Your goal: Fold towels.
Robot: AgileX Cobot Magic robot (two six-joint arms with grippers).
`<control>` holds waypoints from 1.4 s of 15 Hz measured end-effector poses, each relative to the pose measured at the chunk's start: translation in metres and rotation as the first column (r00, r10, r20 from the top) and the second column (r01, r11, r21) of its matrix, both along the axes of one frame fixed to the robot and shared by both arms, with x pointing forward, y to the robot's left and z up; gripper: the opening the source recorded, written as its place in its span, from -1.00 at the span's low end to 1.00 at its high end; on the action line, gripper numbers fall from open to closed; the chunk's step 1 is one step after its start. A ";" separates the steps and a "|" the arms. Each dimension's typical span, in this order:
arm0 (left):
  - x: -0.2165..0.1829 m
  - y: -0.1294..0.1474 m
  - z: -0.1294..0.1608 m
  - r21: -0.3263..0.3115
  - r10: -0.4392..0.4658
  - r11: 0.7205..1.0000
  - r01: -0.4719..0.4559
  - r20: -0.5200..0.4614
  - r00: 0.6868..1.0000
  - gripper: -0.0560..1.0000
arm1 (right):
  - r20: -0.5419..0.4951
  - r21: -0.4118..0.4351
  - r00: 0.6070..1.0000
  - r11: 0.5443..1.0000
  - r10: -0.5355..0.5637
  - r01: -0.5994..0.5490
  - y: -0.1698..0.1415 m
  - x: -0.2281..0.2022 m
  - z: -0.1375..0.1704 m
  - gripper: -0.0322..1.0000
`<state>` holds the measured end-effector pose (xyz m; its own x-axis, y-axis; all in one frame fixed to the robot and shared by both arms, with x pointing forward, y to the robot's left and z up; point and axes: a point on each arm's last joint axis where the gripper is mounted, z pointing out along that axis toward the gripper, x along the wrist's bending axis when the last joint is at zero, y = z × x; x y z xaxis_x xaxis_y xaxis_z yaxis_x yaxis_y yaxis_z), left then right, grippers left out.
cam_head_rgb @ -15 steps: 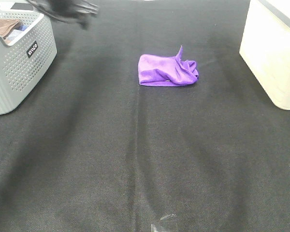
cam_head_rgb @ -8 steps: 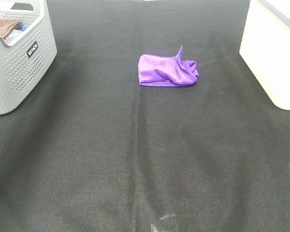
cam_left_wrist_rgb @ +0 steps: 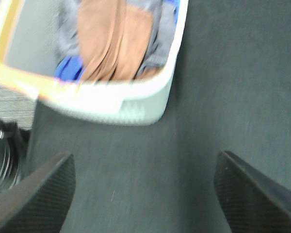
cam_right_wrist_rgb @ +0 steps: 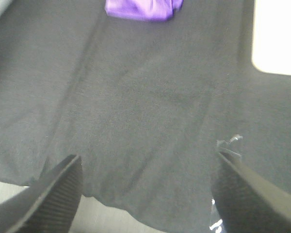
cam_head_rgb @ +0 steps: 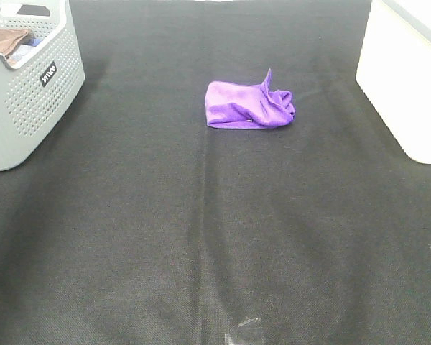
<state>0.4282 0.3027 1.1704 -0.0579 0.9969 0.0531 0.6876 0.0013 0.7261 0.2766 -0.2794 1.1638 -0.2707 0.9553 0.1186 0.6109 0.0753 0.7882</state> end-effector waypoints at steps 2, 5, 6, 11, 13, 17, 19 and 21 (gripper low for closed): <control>-0.065 0.003 -0.021 0.002 0.000 1.000 0.000 0.069 0.998 0.48 | 0.113 0.015 0.994 1.000 -0.010 0.008 -0.010 -0.040 -0.017 0.48; -0.144 0.007 -0.054 -0.008 0.008 1.000 -0.007 0.193 0.981 0.48 | 0.239 0.003 0.970 0.999 -0.044 0.044 -0.023 -0.075 -0.045 0.49; -0.163 0.009 -0.066 -0.011 0.013 1.000 -0.011 0.211 0.977 0.48 | 0.268 -0.008 0.962 0.998 -0.058 0.063 -0.027 -0.082 -0.056 0.51; -0.210 0.008 -0.106 -0.049 0.014 0.999 -0.002 0.247 0.969 0.48 | 0.124 -0.119 0.991 0.991 -0.052 0.067 -0.026 -0.058 -0.106 0.55; -0.202 0.005 -0.112 -0.043 -0.011 0.999 0.024 0.269 0.963 0.48 | 0.100 -0.128 0.995 0.991 -0.026 0.039 -0.021 -0.047 -0.123 0.55; -0.198 0.005 -0.115 -0.033 -0.025 0.999 0.035 0.275 0.961 0.48 | 0.127 -0.123 0.992 0.992 -0.026 0.041 -0.020 -0.041 -0.128 0.55; -0.198 0.004 -0.116 -0.034 -0.027 0.999 0.038 0.275 0.961 0.48 | 0.131 -0.120 0.991 0.992 -0.027 0.043 -0.020 -0.040 -0.128 0.55; -0.198 0.004 -0.115 -0.032 -0.028 0.999 0.039 0.280 0.960 0.48 | 0.130 -0.121 0.991 0.992 -0.027 0.042 -0.020 -0.040 -0.128 0.55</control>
<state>0.2301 0.3072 1.0551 -0.0315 0.9995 0.0024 0.4579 0.0123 0.8889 0.2361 -0.2991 1.0357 -0.2427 0.9695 -0.0339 0.5092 0.1570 0.8462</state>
